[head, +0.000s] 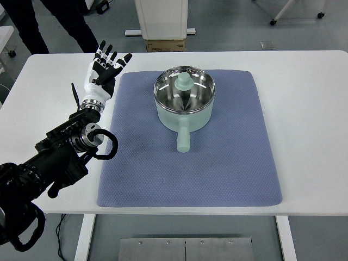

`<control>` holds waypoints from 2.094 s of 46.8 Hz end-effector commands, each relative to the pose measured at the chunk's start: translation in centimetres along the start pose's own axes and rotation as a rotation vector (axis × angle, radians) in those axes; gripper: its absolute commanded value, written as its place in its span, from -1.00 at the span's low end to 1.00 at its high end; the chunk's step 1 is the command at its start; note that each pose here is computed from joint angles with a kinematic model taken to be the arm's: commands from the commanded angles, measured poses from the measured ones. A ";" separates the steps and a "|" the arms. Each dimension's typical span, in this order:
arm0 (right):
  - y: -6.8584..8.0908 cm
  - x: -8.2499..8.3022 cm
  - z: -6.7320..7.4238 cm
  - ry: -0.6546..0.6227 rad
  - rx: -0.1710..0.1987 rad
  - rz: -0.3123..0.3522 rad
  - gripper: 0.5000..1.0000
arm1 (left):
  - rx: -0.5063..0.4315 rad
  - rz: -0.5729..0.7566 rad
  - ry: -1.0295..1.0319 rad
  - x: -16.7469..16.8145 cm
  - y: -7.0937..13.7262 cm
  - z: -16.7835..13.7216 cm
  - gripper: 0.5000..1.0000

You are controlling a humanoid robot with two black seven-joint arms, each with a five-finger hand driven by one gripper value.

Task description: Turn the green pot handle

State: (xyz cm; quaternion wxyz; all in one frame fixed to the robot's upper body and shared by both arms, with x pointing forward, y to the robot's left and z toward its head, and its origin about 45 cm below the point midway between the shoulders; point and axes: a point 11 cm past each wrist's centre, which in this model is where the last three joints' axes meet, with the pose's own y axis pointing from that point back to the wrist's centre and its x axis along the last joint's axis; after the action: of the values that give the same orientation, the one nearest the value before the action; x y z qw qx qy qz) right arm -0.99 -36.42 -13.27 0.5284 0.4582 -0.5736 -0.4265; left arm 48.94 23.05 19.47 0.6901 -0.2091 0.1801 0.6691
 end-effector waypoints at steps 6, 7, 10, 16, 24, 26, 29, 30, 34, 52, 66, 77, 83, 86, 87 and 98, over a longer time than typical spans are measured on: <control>0.0 0.0 0.0 0.000 0.000 0.000 1.00 | -0.005 0.000 -0.006 -0.1 -0.1 0.2 1.00; 0.0 0.0 0.0 0.000 0.000 0.000 1.00 | -0.005 0.000 -0.006 -0.1 -0.1 0.2 1.00; 0.0 0.0 0.0 0.000 0.000 0.000 1.00 | -0.005 0.002 -0.003 0.0 -0.1 0.2 1.00; 0.0 0.0 0.0 0.000 0.000 0.000 1.00 | -0.003 0.011 -0.003 0.4 0.1 0.1 1.00; 0.0 0.0 0.0 0.000 0.000 0.000 1.00 | -0.002 0.007 0.003 0.3 0.1 -0.1 1.00; 0.0 0.0 0.0 0.000 0.000 0.000 1.00 | -0.002 0.008 0.003 0.2 0.2 -0.2 1.00; 0.0 0.0 0.0 0.000 0.000 0.000 1.00 | -0.004 0.005 0.005 0.1 0.1 -0.1 1.00; 0.0 0.0 0.0 0.000 0.000 0.000 1.00 | -0.004 0.004 0.005 0.0 0.1 -0.1 1.00; 0.0 0.0 0.0 0.000 0.000 0.000 1.00 | -0.010 -0.008 0.008 -0.5 -0.2 0.2 1.00; 0.0 0.0 0.0 0.000 0.000 0.000 1.00 | -0.041 -0.091 0.035 -3.1 -1.0 2.1 1.00; 0.0 0.0 0.0 0.000 0.000 0.000 1.00 | -0.028 -0.232 -0.071 -4.8 -0.3 2.9 1.00; 0.0 0.0 0.0 0.000 0.000 0.000 1.00 | -0.051 -0.357 -0.253 -4.4 0.2 6.1 1.00; 0.0 0.0 0.0 0.000 0.000 0.000 1.00 | -0.043 -0.408 -0.376 -3.9 0.5 6.4 1.00; 0.0 0.0 0.0 0.000 0.000 0.000 1.00 | -0.045 -0.435 -0.427 -3.8 0.6 6.9 1.00; 0.0 0.0 0.0 0.000 0.000 0.000 1.00 | -0.048 -0.447 -0.440 -3.9 0.6 7.1 1.00; 0.0 0.0 0.0 0.000 0.000 0.000 1.00 | -0.073 -0.561 -0.535 -5.5 0.7 9.9 1.00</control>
State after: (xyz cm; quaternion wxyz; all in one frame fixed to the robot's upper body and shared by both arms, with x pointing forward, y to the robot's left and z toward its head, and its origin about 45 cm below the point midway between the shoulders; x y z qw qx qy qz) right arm -1.00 -36.43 -13.26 0.5285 0.4580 -0.5735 -0.4266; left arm 47.64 23.82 30.04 0.8563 -0.0990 -0.0785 0.5007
